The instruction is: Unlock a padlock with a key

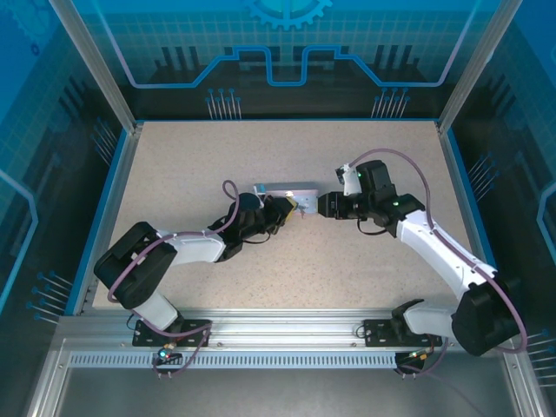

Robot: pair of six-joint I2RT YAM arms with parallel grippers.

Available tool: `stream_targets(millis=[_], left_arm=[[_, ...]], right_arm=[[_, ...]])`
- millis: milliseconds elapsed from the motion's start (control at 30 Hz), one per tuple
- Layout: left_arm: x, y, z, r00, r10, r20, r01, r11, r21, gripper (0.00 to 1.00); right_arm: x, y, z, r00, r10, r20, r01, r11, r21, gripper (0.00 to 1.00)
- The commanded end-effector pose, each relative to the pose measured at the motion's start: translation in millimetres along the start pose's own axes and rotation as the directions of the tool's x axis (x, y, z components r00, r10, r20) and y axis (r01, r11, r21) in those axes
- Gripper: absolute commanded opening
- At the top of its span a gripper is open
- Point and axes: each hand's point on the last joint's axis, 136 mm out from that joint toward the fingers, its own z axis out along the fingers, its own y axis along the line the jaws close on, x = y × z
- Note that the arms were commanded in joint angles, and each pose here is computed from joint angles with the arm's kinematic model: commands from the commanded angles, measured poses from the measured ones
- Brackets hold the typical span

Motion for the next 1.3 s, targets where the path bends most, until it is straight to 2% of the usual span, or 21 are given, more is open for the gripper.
stream_targets(millis=[0,133,367,600,1033,1267], left_arm=[[1,-32,0,0.997,0.070,-0.025,-0.067,0.992,0.109,0.00],[7,-32,0,0.990,0.132,-0.056,-0.123,0.983,0.134,0.00],[9,-22,6,0.984,0.156,-0.082,-0.140,0.975,0.175,0.00],[9,-13,15,0.990,0.109,-0.094,-0.088,0.974,0.210,0.00],[9,-14,17,0.990,0.105,-0.095,-0.083,0.974,0.212,0.00],[9,-14,17,0.990,0.101,-0.096,-0.078,0.973,0.218,0.00]], right_arm=[[-1,20,9,0.987,0.159,-0.015,-0.160,0.978,-0.134,0.44],[-3,25,18,0.948,0.318,-0.025,-0.315,0.921,-0.228,0.45],[-1,14,30,0.869,0.494,-0.024,-0.482,0.833,-0.272,0.43],[5,3,38,0.848,0.529,-0.021,-0.517,0.818,-0.254,0.40],[21,-28,48,0.827,0.562,-0.006,-0.557,0.819,-0.139,0.34],[13,-28,57,0.828,0.560,0.003,-0.551,0.816,-0.176,0.31]])
